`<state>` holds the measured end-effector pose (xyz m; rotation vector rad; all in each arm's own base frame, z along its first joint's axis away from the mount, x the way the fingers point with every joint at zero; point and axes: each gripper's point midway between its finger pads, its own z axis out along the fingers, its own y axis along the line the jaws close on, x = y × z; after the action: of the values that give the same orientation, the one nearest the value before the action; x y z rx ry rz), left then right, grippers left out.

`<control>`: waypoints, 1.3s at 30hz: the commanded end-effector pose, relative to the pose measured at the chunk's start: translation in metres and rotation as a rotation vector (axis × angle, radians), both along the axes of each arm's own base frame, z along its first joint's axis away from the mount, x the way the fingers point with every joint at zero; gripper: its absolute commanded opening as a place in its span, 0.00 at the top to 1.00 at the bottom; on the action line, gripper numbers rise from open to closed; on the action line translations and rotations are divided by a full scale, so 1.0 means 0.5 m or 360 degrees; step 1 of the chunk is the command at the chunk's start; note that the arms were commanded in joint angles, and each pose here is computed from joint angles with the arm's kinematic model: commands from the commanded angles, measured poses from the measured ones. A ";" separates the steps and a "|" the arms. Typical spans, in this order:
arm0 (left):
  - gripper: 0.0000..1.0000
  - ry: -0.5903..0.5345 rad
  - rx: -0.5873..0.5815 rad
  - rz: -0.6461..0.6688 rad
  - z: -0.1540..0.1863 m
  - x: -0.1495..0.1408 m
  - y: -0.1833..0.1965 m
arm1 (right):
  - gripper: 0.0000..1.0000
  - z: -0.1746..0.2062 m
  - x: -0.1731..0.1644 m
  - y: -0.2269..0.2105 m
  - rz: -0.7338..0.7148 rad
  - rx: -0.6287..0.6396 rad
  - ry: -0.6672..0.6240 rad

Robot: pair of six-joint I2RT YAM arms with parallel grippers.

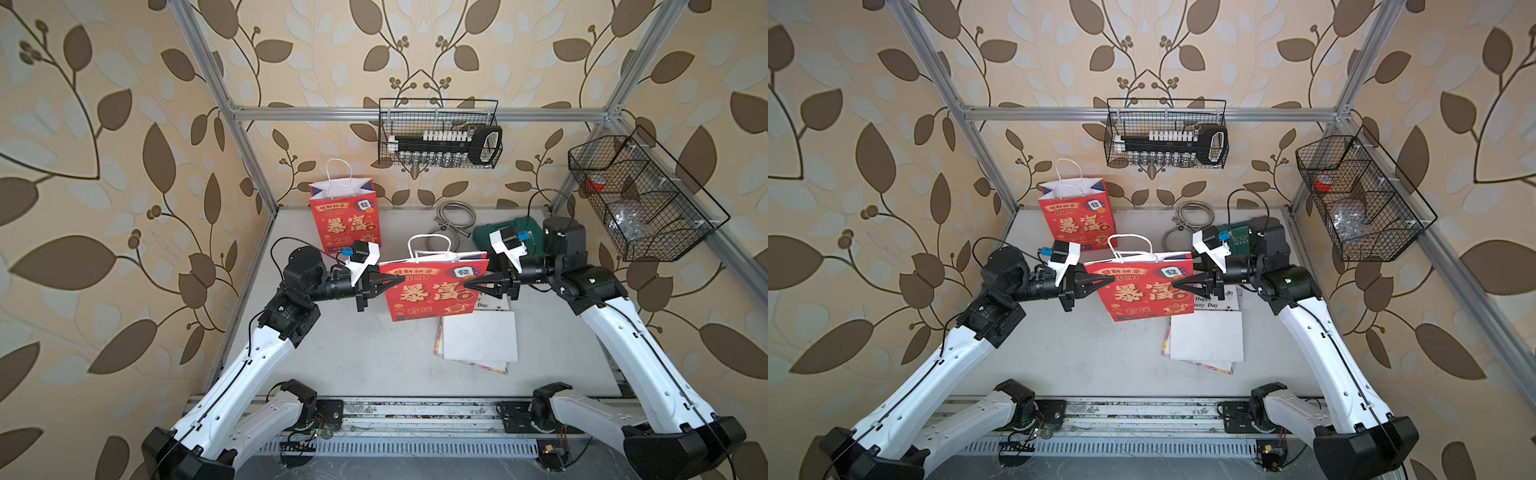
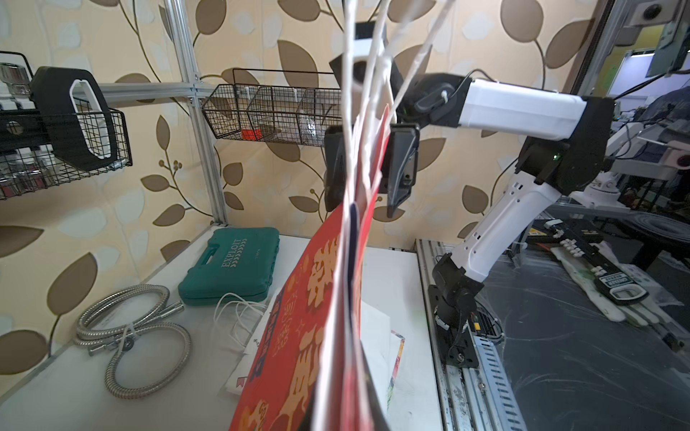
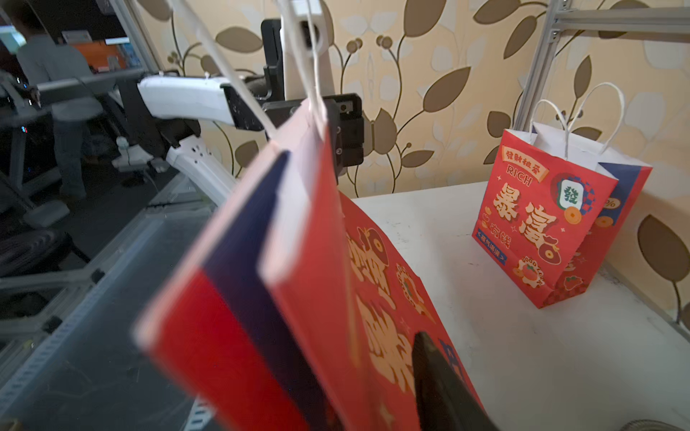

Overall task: Put away the paper bag
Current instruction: Press the paper bag.

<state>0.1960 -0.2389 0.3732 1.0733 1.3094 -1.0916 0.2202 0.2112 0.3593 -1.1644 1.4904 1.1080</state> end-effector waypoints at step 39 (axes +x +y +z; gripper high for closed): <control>1.00 0.0196 0.0173 0.0048 -0.071 0.016 0.016 | 0.96 -0.056 0.039 0.074 0.0178 0.0076 0.0131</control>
<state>0.2135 -0.2357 0.3305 0.9700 1.5340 -1.1848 0.2390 0.2457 0.3524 -1.1639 1.4157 1.3079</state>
